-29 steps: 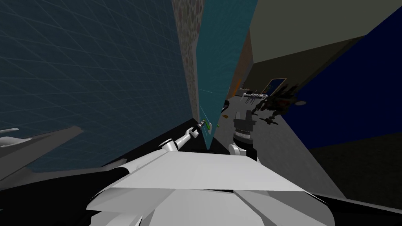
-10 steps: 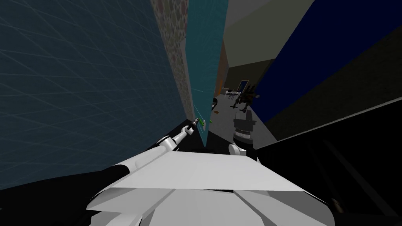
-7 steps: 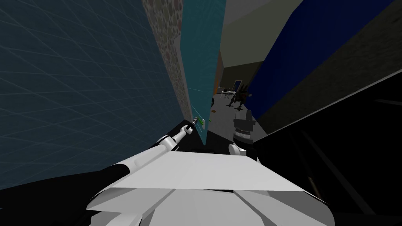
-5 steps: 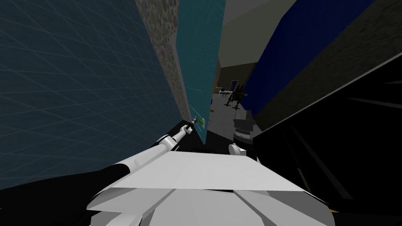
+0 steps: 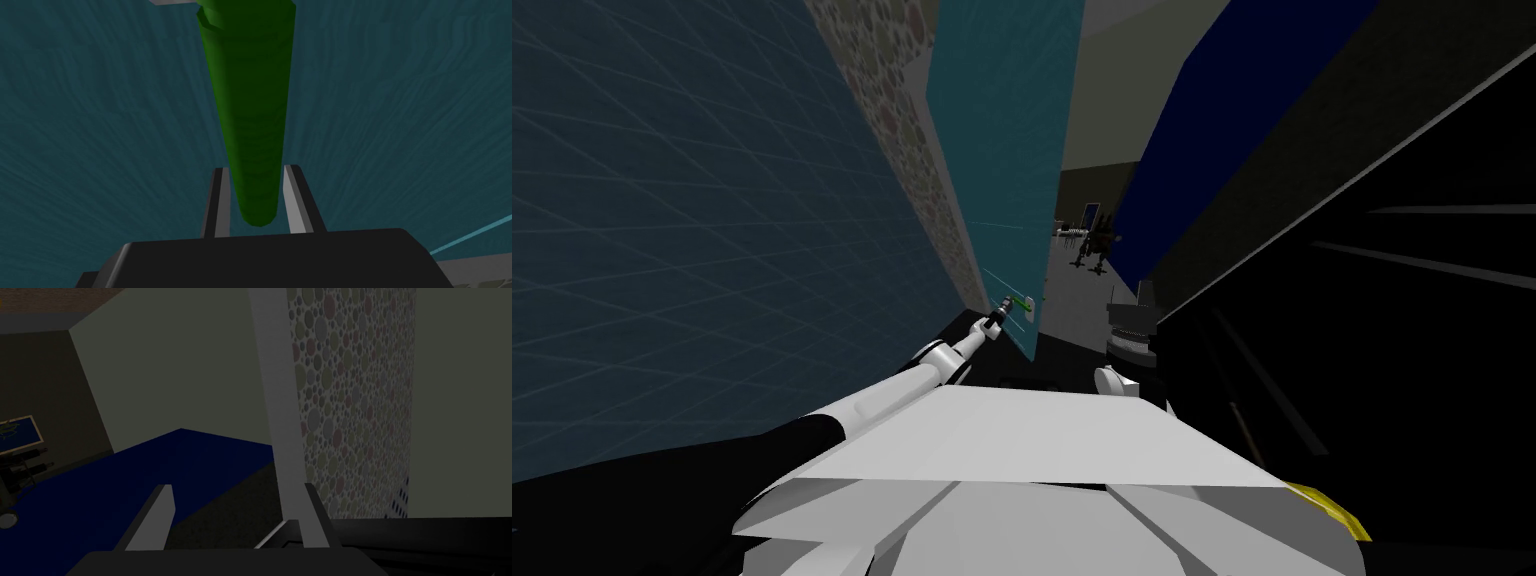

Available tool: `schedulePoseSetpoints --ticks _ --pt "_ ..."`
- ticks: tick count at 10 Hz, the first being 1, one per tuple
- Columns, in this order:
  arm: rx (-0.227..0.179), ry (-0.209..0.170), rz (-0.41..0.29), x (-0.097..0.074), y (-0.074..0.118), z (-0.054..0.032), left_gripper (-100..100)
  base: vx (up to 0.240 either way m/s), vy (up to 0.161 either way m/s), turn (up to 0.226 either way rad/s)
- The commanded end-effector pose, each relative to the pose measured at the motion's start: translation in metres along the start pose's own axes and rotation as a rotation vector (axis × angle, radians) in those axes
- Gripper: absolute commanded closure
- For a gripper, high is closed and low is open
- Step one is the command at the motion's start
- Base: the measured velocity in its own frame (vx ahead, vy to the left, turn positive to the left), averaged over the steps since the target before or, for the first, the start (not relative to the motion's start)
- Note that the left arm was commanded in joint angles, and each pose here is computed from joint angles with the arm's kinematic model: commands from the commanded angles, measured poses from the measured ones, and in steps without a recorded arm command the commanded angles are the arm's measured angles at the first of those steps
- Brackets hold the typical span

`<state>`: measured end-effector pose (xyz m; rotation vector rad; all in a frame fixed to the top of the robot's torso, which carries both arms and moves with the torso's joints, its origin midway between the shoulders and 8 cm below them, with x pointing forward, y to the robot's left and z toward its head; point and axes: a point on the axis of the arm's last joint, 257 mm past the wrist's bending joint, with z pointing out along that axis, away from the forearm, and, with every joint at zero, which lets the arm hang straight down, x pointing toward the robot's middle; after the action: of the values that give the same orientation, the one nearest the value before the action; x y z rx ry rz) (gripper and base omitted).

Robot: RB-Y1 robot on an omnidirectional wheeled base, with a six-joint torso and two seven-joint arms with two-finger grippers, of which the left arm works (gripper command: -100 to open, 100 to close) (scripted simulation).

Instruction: Pull the door open

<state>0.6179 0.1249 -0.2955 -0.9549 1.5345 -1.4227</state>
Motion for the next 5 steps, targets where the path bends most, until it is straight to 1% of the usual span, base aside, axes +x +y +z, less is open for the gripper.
schedulePoseSetpoints --ticks 1,2,3,4,5 --pt "0.008 0.016 -0.02 0.0107 -0.0002 0.0004 100 0.067 -0.046 -0.18" --pt "0.013 0.016 -0.029 0.0111 -0.0014 0.001 100 0.074 -0.044 -0.187" --pt "0.019 0.016 -0.039 0.0118 -0.003 0.0016 100 0.137 -0.037 -0.214" --pt "0.023 0.016 -0.047 0.0124 -0.0036 0.002 100 0.15 -0.062 -0.145" --pt "0.024 0.016 -0.051 0.013 -0.0039 0.0022 100 0.132 -0.084 -0.075"
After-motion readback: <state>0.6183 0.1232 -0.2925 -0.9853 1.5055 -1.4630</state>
